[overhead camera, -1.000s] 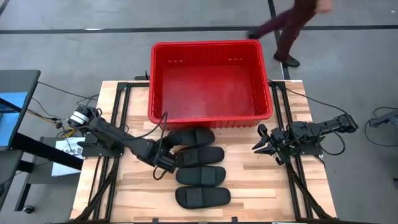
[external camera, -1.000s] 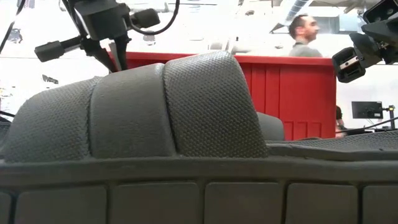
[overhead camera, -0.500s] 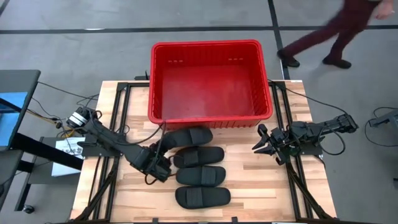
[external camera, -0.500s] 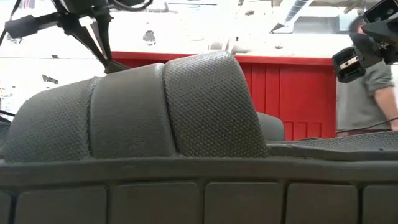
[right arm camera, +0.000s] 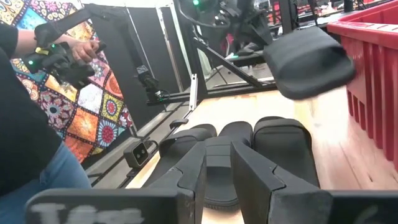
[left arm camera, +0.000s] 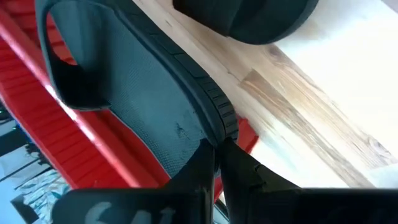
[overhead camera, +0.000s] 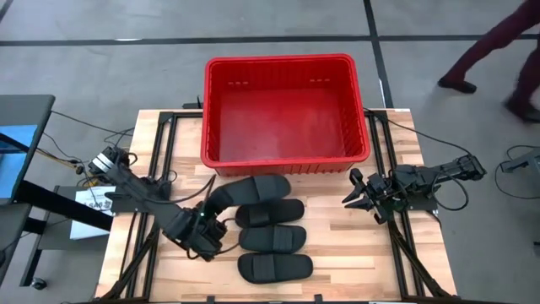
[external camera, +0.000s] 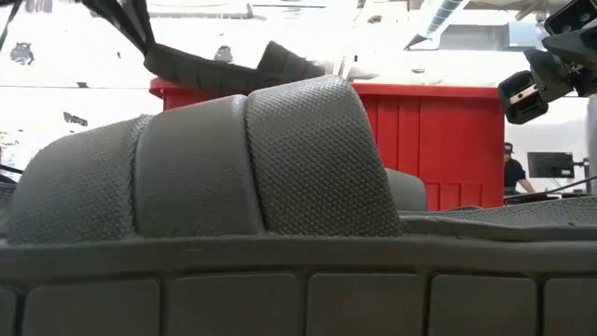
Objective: Pick and place slides into bin
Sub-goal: Put the black slipper into the red bin
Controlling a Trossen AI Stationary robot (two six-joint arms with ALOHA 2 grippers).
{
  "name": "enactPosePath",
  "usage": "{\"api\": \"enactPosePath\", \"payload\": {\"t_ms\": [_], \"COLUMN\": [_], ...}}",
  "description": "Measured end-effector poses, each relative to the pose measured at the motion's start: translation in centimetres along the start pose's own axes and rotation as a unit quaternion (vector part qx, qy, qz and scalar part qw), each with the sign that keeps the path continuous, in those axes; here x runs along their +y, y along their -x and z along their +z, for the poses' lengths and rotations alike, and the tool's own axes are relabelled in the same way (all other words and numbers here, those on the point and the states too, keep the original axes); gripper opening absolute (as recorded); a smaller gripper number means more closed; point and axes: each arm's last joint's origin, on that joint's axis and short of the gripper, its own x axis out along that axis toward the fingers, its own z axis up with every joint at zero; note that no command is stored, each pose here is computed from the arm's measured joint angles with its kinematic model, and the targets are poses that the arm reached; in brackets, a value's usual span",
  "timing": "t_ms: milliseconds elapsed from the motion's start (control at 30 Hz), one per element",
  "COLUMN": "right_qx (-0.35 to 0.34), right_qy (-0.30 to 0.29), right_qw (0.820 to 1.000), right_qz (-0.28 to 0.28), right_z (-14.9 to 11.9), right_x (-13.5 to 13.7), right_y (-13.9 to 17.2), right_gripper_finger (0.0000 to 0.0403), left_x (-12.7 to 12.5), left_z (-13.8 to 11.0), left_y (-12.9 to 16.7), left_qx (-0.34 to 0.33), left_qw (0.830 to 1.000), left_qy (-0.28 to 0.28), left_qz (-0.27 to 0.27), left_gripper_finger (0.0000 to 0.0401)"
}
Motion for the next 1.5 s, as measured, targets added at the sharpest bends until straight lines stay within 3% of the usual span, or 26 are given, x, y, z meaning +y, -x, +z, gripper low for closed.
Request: {"api": "enactPosePath", "payload": {"t_ms": [333,767,1133,1500], "right_qx": [0.000,0.000,0.000,0.000], "right_qy": [0.000,0.000,0.000,0.000], "right_qw": [1.000,1.000,1.000,1.000], "right_qz": [0.000,0.000,0.000,0.000], "right_z": [0.0,0.0,0.0,0.0], "right_x": [0.0,0.0,0.0,0.0], "right_y": [0.0,0.0,0.0,0.0], "right_gripper_finger": [0.0065,0.0065,0.0065,0.0065], "left_x": [1.6,7.8,14.1,18.2], "left_z": [-0.5,-2.9,-6.4,-9.8], "left_y": [2.1,3.0,2.5,-0.3], "left_qx": [-0.001,0.029,0.046,0.071], "left_qw": [0.999,0.985,0.951,0.914], "left_qy": [0.002,0.127,0.270,0.371], "left_qz": [0.032,0.111,0.142,0.150], "left_gripper_finger": [0.0000,0.0000,0.0000,0.0000]}}
